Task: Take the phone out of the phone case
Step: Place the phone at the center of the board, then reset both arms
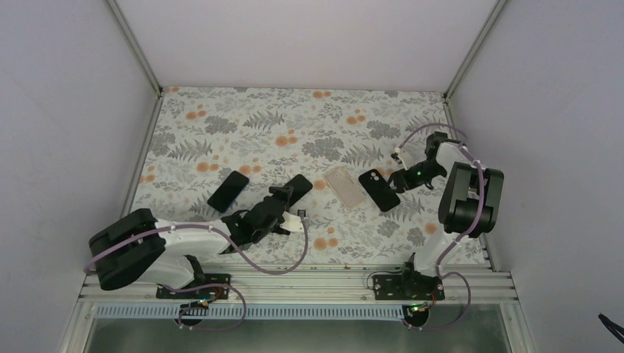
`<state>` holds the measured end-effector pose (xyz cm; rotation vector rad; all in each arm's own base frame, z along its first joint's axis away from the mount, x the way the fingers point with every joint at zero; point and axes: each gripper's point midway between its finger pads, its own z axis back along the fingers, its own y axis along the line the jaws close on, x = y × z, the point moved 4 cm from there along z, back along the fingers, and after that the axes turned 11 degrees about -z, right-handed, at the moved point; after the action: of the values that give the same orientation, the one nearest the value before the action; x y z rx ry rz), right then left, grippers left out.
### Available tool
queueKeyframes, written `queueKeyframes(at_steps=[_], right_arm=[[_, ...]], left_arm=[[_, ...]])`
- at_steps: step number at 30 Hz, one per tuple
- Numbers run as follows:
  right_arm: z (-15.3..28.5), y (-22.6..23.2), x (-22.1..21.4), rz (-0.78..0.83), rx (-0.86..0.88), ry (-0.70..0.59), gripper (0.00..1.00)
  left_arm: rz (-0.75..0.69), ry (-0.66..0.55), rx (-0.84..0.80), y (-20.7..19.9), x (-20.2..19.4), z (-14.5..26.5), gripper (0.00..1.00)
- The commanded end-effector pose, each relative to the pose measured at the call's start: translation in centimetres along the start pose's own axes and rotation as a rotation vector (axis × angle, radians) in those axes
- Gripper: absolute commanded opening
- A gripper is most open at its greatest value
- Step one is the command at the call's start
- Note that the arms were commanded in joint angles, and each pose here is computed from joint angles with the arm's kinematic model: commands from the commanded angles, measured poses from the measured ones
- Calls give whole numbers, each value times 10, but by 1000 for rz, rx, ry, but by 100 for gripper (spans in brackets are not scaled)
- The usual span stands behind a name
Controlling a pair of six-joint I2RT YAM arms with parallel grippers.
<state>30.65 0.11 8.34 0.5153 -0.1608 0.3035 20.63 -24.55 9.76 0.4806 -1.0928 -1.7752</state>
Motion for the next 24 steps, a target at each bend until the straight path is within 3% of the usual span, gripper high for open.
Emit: queueKeyframes(at_steps=[1, 5, 10, 16, 23, 24], right_arm=[[33, 8, 18, 60, -59, -83, 65], [67, 36, 30, 157, -147, -142, 72], [70, 78, 34, 250, -234, -110, 74], [41, 103, 32, 286, -280, -46, 73], [5, 98, 26, 296, -304, -21, 74], [5, 100, 28, 309, -289, -40, 80]], left_arm=[[83, -138, -161, 7, 27, 13, 100], [176, -159, -237, 50, 33, 15, 100], [353, -242, -201, 146, 40, 31, 100], [611, -202, -101, 229, -27, 42, 100], [954, -80, 14, 268, -142, 67, 100], [1007, -78, 35, 269, -161, 74, 100]])
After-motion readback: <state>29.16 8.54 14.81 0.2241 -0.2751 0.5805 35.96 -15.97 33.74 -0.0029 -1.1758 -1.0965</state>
